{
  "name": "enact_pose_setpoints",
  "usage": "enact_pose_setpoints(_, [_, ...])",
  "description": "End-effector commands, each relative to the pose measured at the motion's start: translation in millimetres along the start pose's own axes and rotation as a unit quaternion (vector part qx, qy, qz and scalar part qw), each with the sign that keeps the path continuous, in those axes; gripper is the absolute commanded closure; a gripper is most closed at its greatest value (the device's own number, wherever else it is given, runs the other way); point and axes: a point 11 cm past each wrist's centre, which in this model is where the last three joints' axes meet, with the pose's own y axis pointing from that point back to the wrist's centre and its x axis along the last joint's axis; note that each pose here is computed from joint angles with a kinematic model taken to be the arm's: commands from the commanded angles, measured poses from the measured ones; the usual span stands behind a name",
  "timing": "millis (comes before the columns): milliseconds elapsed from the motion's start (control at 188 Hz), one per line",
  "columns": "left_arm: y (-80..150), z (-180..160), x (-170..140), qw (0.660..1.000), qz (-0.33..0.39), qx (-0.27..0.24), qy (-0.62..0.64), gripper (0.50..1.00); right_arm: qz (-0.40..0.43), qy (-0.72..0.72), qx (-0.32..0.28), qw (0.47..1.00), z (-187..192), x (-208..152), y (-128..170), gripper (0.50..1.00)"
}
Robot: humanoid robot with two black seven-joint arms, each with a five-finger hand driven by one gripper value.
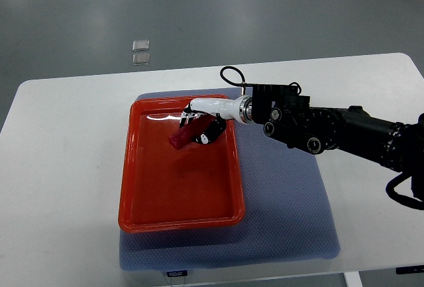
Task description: Place red pepper on red tray
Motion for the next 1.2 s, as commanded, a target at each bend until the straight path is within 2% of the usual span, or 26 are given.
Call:
enact_pose_setpoints(0, [0.0, 0.0, 0.1, 1.0, 0.0, 0.0, 0.0, 0.5, 0.0, -0.008, -0.006, 1.0, 7.5, -7.1, 0.2, 1.0])
enact_pose_setpoints(186, [0.0, -0.1, 0.1, 1.0, 0.0, 0.0, -0.001, 0.5, 0.003, -0.012, -0.006, 1.0, 9.1, -9.5, 0.1, 1.0])
enact_pose_setpoints(192, [0.0, -0.1, 0.1, 1.0, 0.0, 0.0, -0.001, 0.5, 0.004, -0.013, -0.006, 1.0, 9.1, -9.3, 0.1, 0.979])
enact_pose_setpoints(197, [0.0, -0.1, 0.1, 1.0, 0.0, 0.0, -0.001, 0.5, 0.004, -0.013, -0.006, 1.0, 9.1, -9.3, 0.1, 0.979])
enact_pose_setpoints(208, [0.0, 0.7, 0.2, 1.0, 0.0, 0.0, -0.001, 0.5, 0.004, -0.013, -0.005, 1.0, 8.9, -9.0, 0.1, 0.92])
enact_pose_setpoints(213, [0.0, 0.7, 0.2, 1.0, 0.0, 0.0, -0.001, 0.5, 0.004, -0.013, -0.005, 1.0, 8.9, -9.0, 0.1, 0.92])
enact_pose_setpoints(229, [0.0, -0.1, 0.1, 1.0, 0.0, 0.0, -0.001, 0.5, 0.006, -0.014, -0.005, 1.0, 8.6, -8.4, 0.2, 0.877])
enact_pose_setpoints(319, [0.0, 0.7, 0.2, 1.0, 0.0, 0.0, -0.001, 0.5, 0.007, -0.018, -0.002, 1.0, 7.1, -7.3, 0.1, 0.767])
enact_pose_setpoints(325, [0.0, -0.1, 0.1, 1.0, 0.0, 0.0, -0.001, 0.5, 0.007, -0.019, -0.001, 1.0, 6.9, -7.0, 0.1, 0.744])
enact_pose_setpoints(341, [0.0, 0.7, 0.2, 1.0, 0.0, 0.0, -0.001, 0.5, 0.008, -0.019, -0.001, 1.0, 6.8, -6.6, 0.1, 0.724])
enact_pose_setpoints(357, [0.0, -0.1, 0.1, 1.0, 0.0, 0.0, -0.001, 0.5, 0.008, -0.02, -0.001, 1.0, 6.6, -6.4, 0.1, 0.683])
enact_pose_setpoints(389, [0.0, -0.1, 0.1, 1.0, 0.0, 0.0, -0.001, 0.5, 0.009, -0.02, -0.001, 1.0, 6.6, -6.2, 0.1, 0.644])
enact_pose_setpoints(463, [0.0, -0.1, 0.1, 1.0, 0.0, 0.0, -0.001, 0.5, 0.012, -0.022, 0.001, 1.0, 5.2, -3.7, 0.2, 0.597])
enact_pose_setpoints(660, [0.0, 0.0, 0.1, 1.0, 0.0, 0.0, 0.0, 0.5, 0.045, -0.048, 0.02, 0.998, -6.0, 18.5, 1.9, 0.587])
enact_pose_setpoints(820, [0.0, 0.0, 0.1, 1.0, 0.0, 0.0, 0.0, 0.5, 0.14, -0.173, 0.073, 0.972, -20.1, 68.7, 13.9, 0.587])
enact_pose_setpoints(889, [0.0, 0.1, -0.5, 1.0, -0.001, 0.0, 0.0, 0.5, 0.182, -0.249, 0.09, 0.947, -10.9, 77.4, 21.1, 0.587])
enact_pose_setpoints(974, [0.0, -0.1, -0.5, 1.0, -0.001, 0.0, -0.001, 0.5, 0.249, -0.378, 0.126, 0.882, 13.5, 85.4, 36.9, 0.585])
enact_pose_setpoints(1049, [0.0, -0.1, -0.5, 1.0, -0.001, 0.0, -0.001, 0.5, 0.309, -0.504, 0.159, 0.791, 46.1, 88.0, 56.4, 0.587])
enact_pose_setpoints(1140, [0.0, 0.0, -1.0, 1.0, -0.001, 0.0, -0.002, 0.5, 0.362, -0.636, 0.172, 0.66, 95.7, 62.2, 76.1, 0.585])
enact_pose_setpoints(1193, [0.0, 0.0, -1.0, 1.0, -0.001, 0.0, -0.002, 0.5, 0.373, -0.68, 0.174, 0.607, 110.3, 51.3, 81.0, 0.585])
